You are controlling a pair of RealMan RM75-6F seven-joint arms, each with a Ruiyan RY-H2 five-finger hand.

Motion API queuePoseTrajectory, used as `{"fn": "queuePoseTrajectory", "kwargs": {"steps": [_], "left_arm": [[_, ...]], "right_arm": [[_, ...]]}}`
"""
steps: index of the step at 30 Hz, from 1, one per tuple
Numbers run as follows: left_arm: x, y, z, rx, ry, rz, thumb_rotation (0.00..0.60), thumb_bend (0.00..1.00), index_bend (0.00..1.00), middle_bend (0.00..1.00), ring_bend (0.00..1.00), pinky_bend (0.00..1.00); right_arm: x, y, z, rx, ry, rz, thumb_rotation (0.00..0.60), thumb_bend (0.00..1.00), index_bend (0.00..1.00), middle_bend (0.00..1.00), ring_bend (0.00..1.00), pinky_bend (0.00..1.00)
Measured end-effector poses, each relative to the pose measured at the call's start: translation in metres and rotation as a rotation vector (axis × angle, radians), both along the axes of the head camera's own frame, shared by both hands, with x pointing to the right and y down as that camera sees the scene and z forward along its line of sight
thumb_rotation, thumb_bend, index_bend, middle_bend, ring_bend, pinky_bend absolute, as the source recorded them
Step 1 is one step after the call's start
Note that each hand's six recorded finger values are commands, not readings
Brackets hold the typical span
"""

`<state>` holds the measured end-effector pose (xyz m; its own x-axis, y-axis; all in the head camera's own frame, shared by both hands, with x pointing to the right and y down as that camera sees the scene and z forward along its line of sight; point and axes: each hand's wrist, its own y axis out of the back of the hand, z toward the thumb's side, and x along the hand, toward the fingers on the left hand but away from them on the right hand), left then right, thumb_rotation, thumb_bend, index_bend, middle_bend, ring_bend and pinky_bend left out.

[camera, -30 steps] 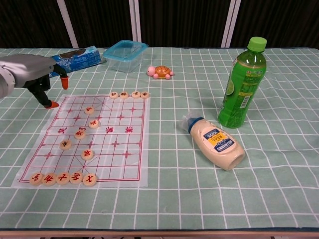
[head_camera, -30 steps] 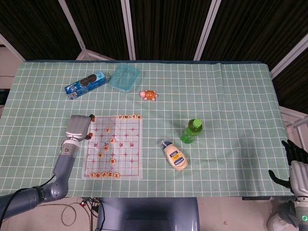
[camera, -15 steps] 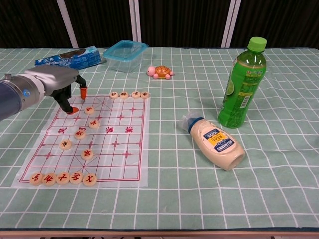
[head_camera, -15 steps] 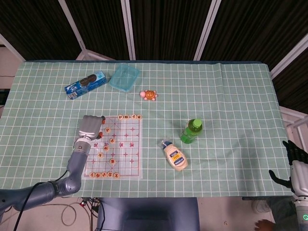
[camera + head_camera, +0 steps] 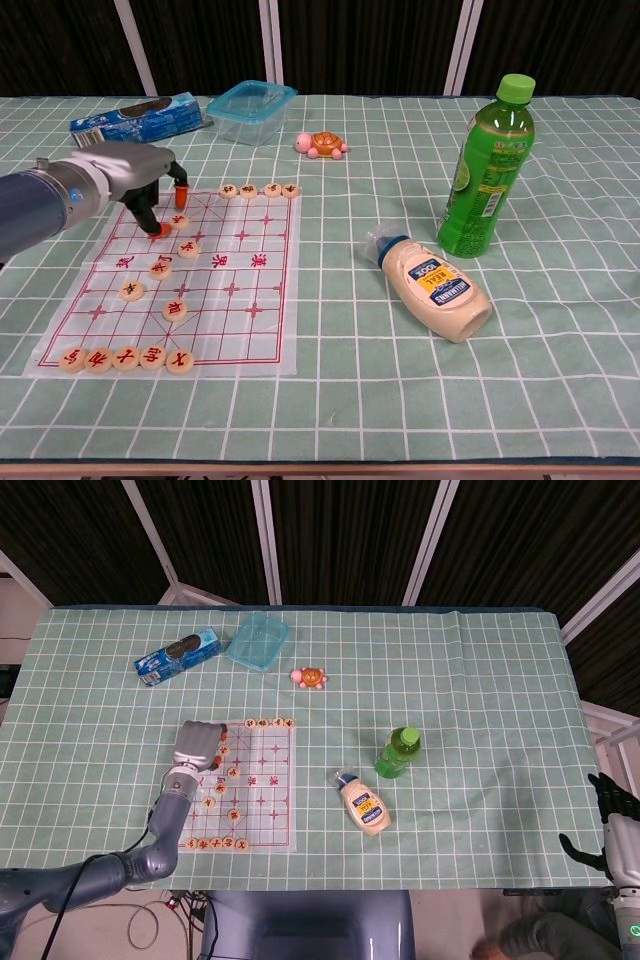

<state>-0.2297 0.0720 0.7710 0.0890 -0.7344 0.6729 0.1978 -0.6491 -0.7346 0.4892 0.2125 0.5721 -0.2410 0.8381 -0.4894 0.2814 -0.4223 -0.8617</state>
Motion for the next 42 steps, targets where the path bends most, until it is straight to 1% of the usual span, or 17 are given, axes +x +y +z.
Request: {"fn": "queuePoseTrajectory", "kwargs": {"steps": [8, 16, 24, 35, 42], "left_arm": [[0.002, 0.002, 0.004, -0.007, 0.005, 0.000, 0.600, 0.28, 0.45, 1.00, 1.00, 0.99], [0.003, 0.001, 0.003, -0.001, 0.008, 0.003, 0.600, 0.33, 0.48, 1.00, 1.00, 0.99], [0.001, 0.001, 0.002, 0.002, 0.010, -0.004, 0.600, 0.33, 0.49, 1.00, 1.00, 0.99], [0.004, -0.008, -0.005, 0.036, 0.037, -0.012, 0.600, 0.33, 0.49, 1.00, 1.00, 0.99], [0.002, -0.013, -0.004, 0.042, 0.026, -0.019, 0.600, 0.33, 0.49, 1.00, 1.00, 0.99]], "right_arm": [[0.000, 0.000, 0.000, -0.001, -0.003, 0.003, 0.600, 0.31, 0.00, 0.00, 0.00, 0.00], [0.000, 0.000, 0.000, -0.003, -0.010, 0.007, 0.600, 0.31, 0.00, 0.00, 0.00, 0.00], [0.000, 0.000, 0.000, -0.003, -0.012, 0.009, 0.600, 0.31, 0.00, 0.00, 0.00, 0.00], [0.000, 0.001, 0.000, -0.003, -0.012, 0.010, 0.600, 0.31, 0.00, 0.00, 0.00, 0.00], [0.000, 0.001, -0.001, -0.003, -0.013, 0.012, 0.600, 0.31, 0.00, 0.00, 0.00, 0.00]]}}
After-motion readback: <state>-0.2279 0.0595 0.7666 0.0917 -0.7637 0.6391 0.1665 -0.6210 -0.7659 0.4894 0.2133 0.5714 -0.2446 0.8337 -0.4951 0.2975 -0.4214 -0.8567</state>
